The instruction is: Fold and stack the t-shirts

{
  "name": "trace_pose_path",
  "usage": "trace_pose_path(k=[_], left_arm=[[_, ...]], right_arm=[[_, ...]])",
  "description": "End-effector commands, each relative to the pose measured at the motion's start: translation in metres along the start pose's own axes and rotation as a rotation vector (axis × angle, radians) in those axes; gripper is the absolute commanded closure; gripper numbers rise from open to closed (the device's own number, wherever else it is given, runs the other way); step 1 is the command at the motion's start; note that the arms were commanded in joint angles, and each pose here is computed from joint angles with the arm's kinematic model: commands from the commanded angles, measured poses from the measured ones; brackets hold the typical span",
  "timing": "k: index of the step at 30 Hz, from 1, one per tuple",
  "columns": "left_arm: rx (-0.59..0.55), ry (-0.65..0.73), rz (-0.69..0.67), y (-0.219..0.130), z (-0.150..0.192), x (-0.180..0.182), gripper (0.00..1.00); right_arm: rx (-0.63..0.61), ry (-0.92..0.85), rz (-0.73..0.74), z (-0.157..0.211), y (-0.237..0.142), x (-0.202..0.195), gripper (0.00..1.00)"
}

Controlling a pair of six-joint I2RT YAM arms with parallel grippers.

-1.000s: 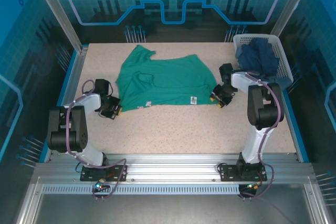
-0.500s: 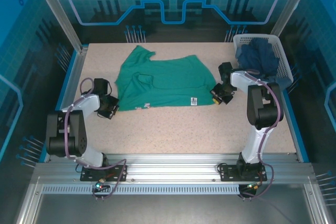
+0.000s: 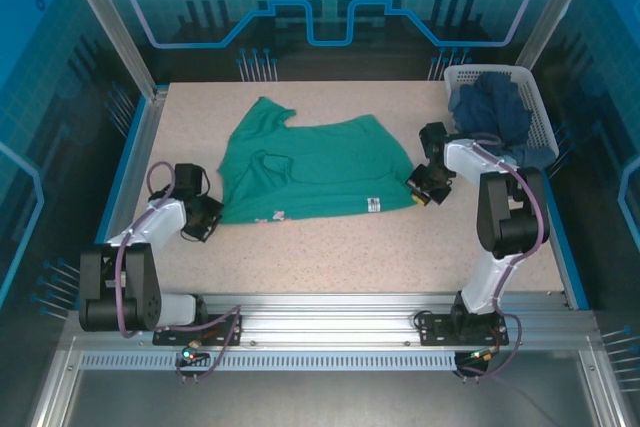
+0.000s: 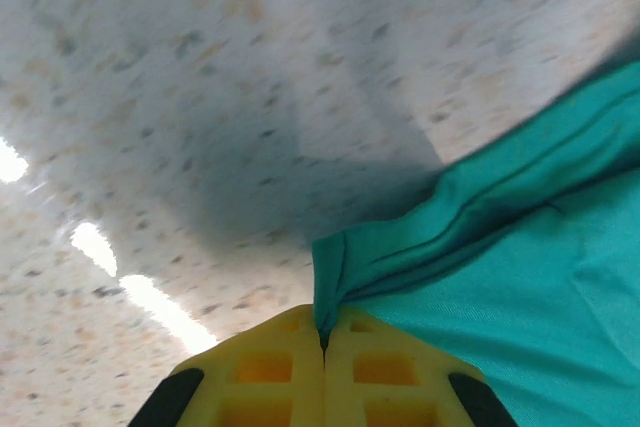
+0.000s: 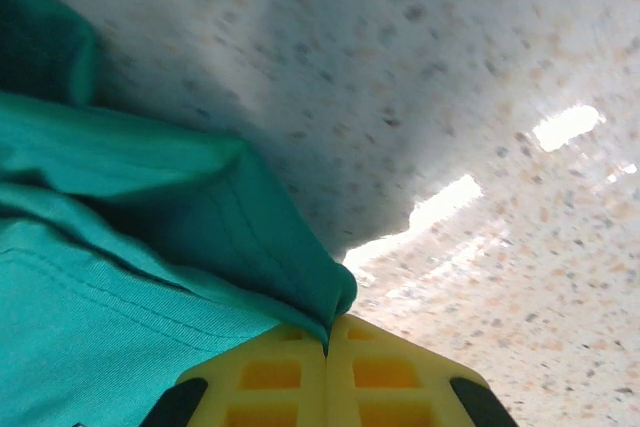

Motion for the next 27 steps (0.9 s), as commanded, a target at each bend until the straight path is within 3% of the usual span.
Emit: trace_pose_path(k=[1, 6, 11, 14, 17, 22, 25, 27], left_arm=[[-0.009, -0.041, -0.127, 0.006, 0.003, 0.028, 1.0], [-0.041, -0.086, -0.232, 0.002, 0.01, 0.05, 1.0], [-0.06, -0.136, -0.234, 0.0, 0.013, 0.059, 1.0], [-0.046, -0.122, -0.237, -0.005, 0.014, 0.054, 0.81], [-0.067, -0.112, -0.206, -0.018, 0.013, 0.047, 0.64], [-0.089, -0.052, -0.114, -0.047, 0.015, 0.015, 0.46], [-0.079, 0.031, -0.022, -0.058, 0.026, -0.021, 0.49], [0.009, 0.084, 0.101, -0.054, 0.041, -0.054, 0.54]], right_arm=[[0.034, 0.012, 0.097, 0.025, -0.002, -0.02, 1.0], [0.065, 0.063, 0.153, 0.051, 0.001, -0.038, 1.0], [0.091, 0.111, 0.182, 0.067, 0.003, -0.047, 1.0], [0.054, 0.11, 0.197, 0.064, -0.01, -0.048, 0.74], [-0.014, 0.091, 0.196, 0.059, -0.034, -0.046, 0.63], [-0.156, -0.051, 0.126, 0.054, -0.07, -0.011, 0.65], [-0.172, -0.145, 0.007, 0.062, -0.066, 0.027, 0.71], [-0.135, -0.185, -0.116, 0.069, -0.052, 0.053, 0.78]])
Point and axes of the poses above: each hand's point on the last joint's axis, 136 mm out from that joint toward the fingers, its own y axis out along the fingers, its own x axis along the line the jaws close on, z = x × y, the point moved 4 cm from there along -y, back along the fingers, and after that the axes turned 13 degrees about -y, right-handed, at the moved point
